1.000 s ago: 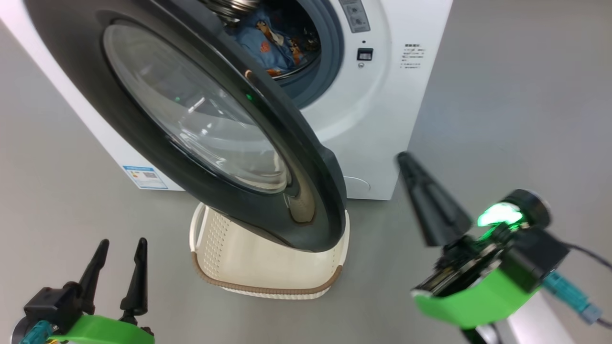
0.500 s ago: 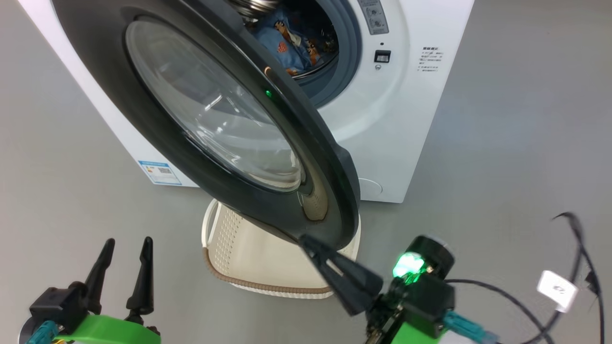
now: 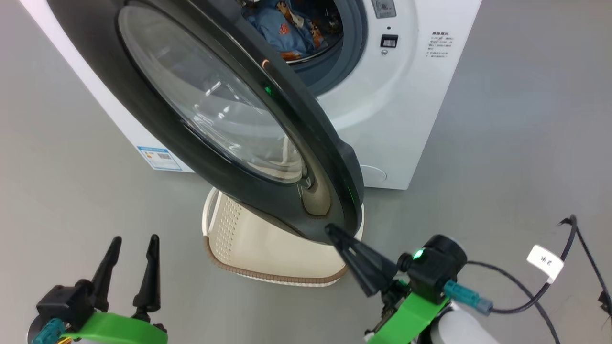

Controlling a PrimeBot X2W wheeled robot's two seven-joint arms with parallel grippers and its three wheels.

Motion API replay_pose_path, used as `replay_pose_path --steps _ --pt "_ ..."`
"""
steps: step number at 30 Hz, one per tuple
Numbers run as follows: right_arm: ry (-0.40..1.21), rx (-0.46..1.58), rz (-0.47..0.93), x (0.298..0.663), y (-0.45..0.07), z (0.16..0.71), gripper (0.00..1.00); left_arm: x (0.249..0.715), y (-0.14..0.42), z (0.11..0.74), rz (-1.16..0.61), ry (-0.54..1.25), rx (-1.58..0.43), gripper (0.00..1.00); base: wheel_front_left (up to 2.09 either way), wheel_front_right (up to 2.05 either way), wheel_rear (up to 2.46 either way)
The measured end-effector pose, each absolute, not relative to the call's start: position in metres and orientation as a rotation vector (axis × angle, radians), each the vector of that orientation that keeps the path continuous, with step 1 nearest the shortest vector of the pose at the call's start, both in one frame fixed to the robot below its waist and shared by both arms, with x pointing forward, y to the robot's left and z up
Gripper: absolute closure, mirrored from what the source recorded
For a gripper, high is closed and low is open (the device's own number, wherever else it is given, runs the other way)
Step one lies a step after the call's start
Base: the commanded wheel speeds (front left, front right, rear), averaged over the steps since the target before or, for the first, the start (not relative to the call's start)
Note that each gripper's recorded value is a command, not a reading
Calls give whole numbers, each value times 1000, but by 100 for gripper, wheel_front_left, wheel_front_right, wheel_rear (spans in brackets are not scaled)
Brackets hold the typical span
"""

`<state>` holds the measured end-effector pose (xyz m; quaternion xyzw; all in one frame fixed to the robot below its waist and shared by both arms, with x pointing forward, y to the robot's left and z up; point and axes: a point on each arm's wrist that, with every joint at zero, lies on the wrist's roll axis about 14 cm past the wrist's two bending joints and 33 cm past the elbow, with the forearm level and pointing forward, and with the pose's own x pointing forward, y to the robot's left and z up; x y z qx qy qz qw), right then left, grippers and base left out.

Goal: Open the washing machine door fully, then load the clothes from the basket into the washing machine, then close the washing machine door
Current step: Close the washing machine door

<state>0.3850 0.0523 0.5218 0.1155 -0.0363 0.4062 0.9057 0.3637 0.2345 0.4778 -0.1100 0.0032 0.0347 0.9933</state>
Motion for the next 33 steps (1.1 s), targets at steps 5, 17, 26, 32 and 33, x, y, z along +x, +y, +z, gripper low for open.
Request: replay_pose_path --steps 5,17,26,32,33 --pt "-108 254 735 438 35 526 100 381 231 473 64 16 -230 0 0 0 0" --pt "-164 238 669 490 18 535 100 402 226 476 60 -6 -245 0 0 0 0" --pt "-202 248 601 537 5 539 100 418 221 473 60 -10 -256 0 0 0 0" --pt "-208 261 576 558 3 537 100 425 221 470 63 -4 -257 0 0 0 0" --pt "-206 261 575 561 3 536 100 425 221 469 63 -2 -257 0 0 0 0"
